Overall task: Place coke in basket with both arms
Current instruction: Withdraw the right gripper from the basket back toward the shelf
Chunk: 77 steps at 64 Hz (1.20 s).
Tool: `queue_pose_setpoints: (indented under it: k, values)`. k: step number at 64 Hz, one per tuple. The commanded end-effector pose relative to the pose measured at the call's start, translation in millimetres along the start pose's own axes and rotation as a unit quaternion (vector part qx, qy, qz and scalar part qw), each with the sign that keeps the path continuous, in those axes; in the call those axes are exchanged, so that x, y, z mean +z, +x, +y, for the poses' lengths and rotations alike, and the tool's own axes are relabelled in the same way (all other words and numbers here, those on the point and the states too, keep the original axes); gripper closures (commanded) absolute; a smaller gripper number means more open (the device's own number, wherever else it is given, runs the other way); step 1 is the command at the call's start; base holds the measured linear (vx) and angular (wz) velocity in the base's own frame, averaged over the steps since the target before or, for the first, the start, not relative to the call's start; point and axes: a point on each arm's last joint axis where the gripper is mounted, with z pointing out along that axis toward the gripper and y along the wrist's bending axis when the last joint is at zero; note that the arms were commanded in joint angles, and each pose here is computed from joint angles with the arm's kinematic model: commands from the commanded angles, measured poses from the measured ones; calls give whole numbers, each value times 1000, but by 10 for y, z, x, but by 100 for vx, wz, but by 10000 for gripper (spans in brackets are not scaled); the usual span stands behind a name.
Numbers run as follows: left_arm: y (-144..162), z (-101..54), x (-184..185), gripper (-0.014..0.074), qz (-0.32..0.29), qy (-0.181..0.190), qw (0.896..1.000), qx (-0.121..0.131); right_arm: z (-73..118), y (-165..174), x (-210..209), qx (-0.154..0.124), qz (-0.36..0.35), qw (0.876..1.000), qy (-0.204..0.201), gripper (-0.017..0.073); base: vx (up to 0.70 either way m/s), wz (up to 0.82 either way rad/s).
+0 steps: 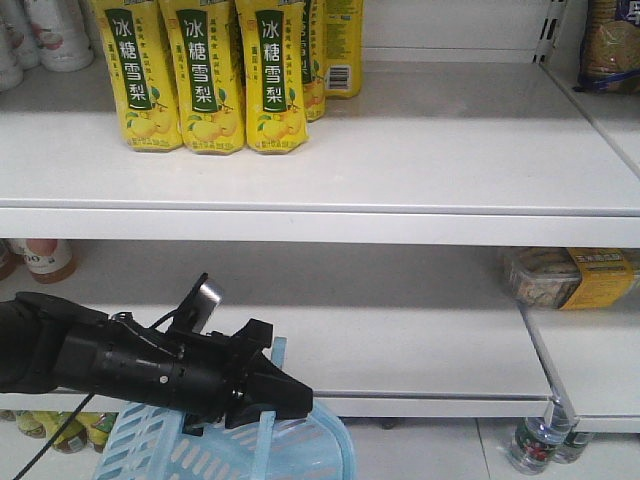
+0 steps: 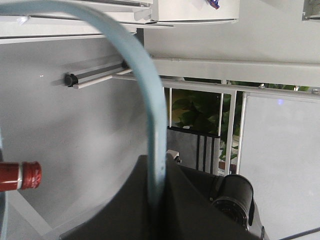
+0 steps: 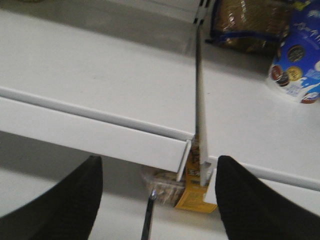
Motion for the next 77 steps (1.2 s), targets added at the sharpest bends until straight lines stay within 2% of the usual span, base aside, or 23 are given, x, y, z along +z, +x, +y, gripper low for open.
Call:
queue_pose_setpoints:
  k: [1, 11, 20, 25, 38, 52, 55, 59, 70, 77]
  values:
    - [26, -284, -67, 599, 2, 73, 997, 7, -59, -22, -76, -2, -72, 996, 52, 93, 0, 0]
    - [26, -284, -67, 599, 2, 73, 997, 7, 13, 343, -165, 35, -103, 991, 76, 94, 0, 0]
    - [26, -284, -67, 599, 2, 73, 997, 7, 9, 500, -298, 78, -172, 975, 116, 94, 0, 0]
    - [26, -284, -67, 599, 2, 73, 997, 7, 45, 601, -330, 83, -171, 975, 112, 94, 0, 0]
    - [26, -284, -67, 599, 2, 73, 997, 7, 170, 841, -264, 83, -102, 989, 65, 94, 0, 0]
    - [26, -284, -67, 599, 2, 73, 997, 7, 177, 892, -243, 84, -94, 990, 65, 102, 0, 0]
    - [26, -284, -67, 599, 2, 73, 997, 7, 177, 892, -243, 84, -94, 990, 65, 134, 0, 0]
    - [26, -284, -67, 599, 2, 73, 997, 7, 177, 892, -243, 84, -94, 990, 65, 226, 0, 0]
    - [26, -284, -67, 599, 2, 73, 997, 7, 171, 886, -245, 84, -98, 989, 68, 579, 0, 0]
    - [26, -284, -67, 599, 2, 73, 997, 7, 170, 884, -245, 91, -100, 989, 68, 570, 0, 0]
